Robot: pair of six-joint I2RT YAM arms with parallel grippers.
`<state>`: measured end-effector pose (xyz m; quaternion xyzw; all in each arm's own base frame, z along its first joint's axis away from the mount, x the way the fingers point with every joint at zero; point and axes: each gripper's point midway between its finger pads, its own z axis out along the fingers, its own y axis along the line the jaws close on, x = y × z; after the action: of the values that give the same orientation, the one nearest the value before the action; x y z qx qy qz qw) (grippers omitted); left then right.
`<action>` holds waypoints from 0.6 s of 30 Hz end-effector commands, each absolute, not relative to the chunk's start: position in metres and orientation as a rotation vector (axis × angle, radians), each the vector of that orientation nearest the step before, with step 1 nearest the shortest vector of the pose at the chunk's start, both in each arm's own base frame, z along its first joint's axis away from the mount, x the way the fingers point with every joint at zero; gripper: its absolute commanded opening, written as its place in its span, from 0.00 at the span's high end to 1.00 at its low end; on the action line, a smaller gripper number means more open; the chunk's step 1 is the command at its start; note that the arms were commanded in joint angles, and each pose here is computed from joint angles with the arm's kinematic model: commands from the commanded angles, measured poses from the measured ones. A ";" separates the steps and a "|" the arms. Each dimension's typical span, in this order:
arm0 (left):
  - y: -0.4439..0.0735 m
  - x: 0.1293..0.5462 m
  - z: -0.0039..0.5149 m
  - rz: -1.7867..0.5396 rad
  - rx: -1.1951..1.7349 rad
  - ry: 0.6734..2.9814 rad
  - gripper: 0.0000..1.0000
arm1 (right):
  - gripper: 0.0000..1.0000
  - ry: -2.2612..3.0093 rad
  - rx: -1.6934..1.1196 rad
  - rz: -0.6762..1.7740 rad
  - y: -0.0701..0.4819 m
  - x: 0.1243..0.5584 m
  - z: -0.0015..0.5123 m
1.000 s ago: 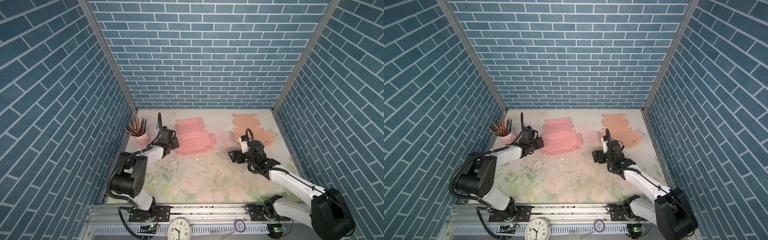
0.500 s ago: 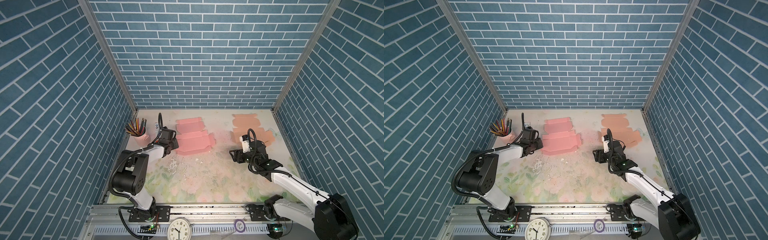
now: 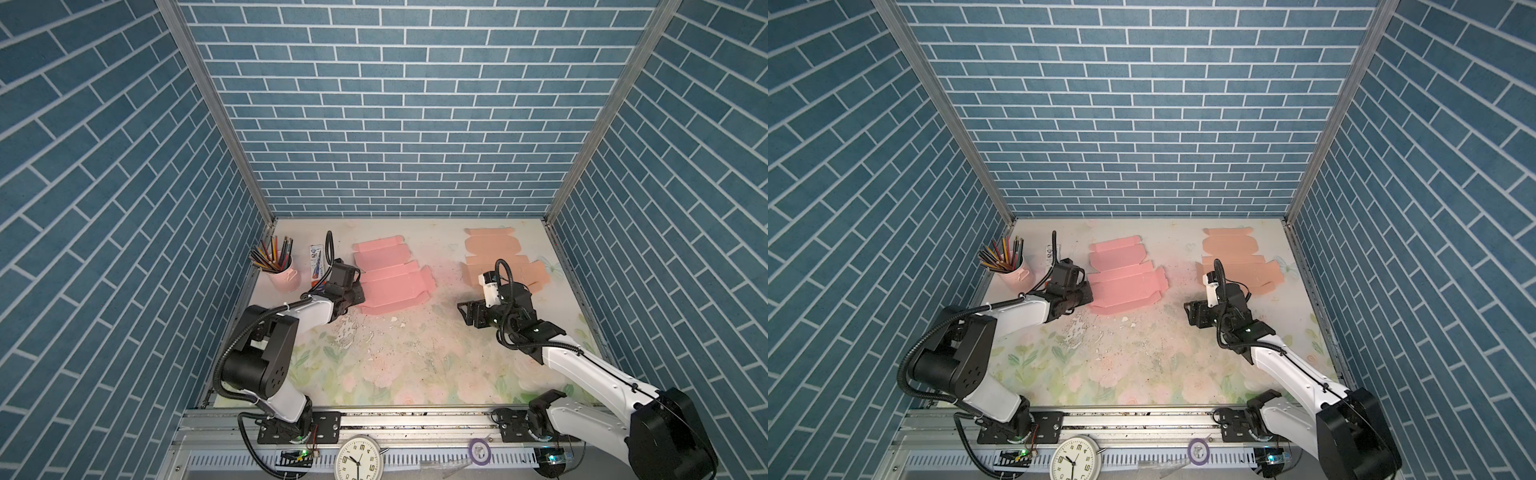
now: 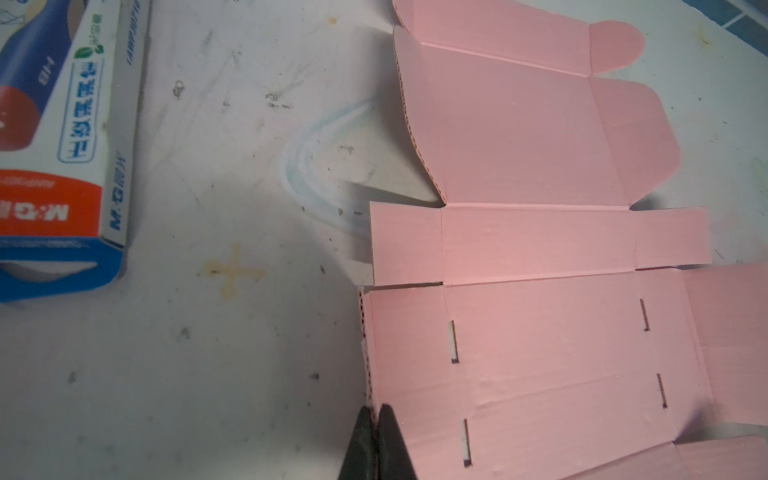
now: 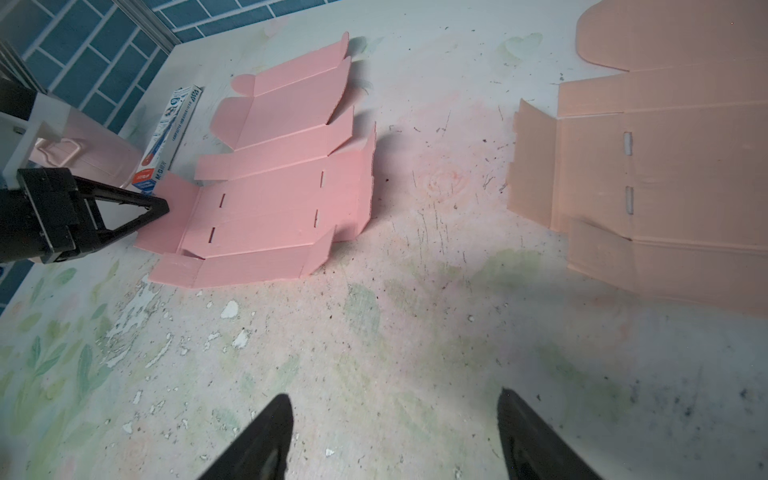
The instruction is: Fold the paper box
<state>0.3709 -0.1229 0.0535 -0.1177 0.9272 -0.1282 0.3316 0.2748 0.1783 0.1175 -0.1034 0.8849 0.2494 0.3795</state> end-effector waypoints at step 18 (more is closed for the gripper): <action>-0.149 0.287 0.056 -0.427 -0.317 2.437 0.88 | 0.24 2.331 -0.243 0.874 0.206 0.263 0.076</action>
<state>0.2960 -0.1495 0.0567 -0.1102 0.9268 -0.1618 0.3205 0.2585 0.1960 0.0709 -0.0956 0.8921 0.3089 0.3157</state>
